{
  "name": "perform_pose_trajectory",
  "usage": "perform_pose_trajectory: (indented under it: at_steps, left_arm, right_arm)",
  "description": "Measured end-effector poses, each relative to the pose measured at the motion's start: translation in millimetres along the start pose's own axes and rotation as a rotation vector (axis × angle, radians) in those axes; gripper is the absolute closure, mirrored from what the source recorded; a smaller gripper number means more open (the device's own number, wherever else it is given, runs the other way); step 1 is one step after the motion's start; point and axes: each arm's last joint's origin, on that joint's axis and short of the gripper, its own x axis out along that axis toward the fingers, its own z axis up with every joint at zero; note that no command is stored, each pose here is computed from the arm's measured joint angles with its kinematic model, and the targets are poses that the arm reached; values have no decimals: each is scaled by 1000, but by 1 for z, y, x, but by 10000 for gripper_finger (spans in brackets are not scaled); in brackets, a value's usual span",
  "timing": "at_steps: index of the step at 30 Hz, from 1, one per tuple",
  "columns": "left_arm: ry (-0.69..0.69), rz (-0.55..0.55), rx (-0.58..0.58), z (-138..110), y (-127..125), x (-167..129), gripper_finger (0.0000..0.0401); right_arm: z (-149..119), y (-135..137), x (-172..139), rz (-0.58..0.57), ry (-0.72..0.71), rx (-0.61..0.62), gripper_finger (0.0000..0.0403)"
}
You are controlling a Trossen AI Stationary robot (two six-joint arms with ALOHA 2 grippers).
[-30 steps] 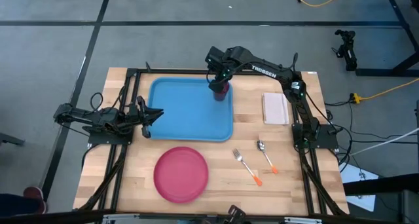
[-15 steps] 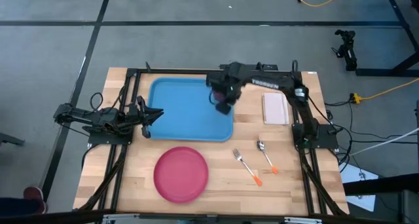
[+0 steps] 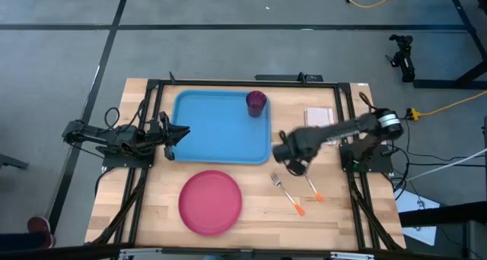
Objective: Pick and place plate/cup/fork/spoon on tray
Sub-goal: Put the pink plate on the blue serving tray to the bottom left of the red cup
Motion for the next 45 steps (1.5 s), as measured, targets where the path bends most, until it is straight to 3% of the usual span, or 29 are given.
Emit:
perform_pose_trajectory:
  at_steps: [4, 8, 14, 20, 24, 27, 31, 34, 38, 42, 45]
  left_arm:
    - [-1, 0, -6, 0, 0, 0, 351]
    - [-1, 0, -7, 0, 0, 0, 351]
    - [-1, 0, -7, 0, 0, 0, 351]
    - [-1, 0, -8, 0, 0, 0, 351]
    - [-4, -1, -23, 0, 0, 0, 351]
    - [-10, -27, -127, 1, -1, 0, 351]
    - [-16, -180, -243, 4, -5, 0, 351]
    - [-105, -343, -297, 16, -10, -2, 351]
    - [-203, -456, -279, 31, -13, -2, 351]
    - [-154, -463, -252, 41, -19, 6, 351]
    - [-91, -537, -230, 52, -29, 16, 351]
  right_arm:
    - [-32, 11, 24, 46, 60, 134, 361]
    - [-48, 30, 41, 162, 20, 177, 361]
    - [-55, 61, 47, 396, -87, 129, 361]
    - [-49, 76, 29, 577, -155, 168, 361]
    - [-50, 72, 32, 520, -163, 152, 361]
    - [-51, 70, 33, 501, -162, 151, 361]
    - [-49, 70, 33, 484, -214, 162, 361]
    - [-49, 69, 33, 474, -245, 171, 361]
    - [-48, 69, 33, 462, -269, 178, 361]
    - [-48, 64, 36, 391, -301, 177, 361]
    - [-46, 60, 36, 319, -383, 131, 361]
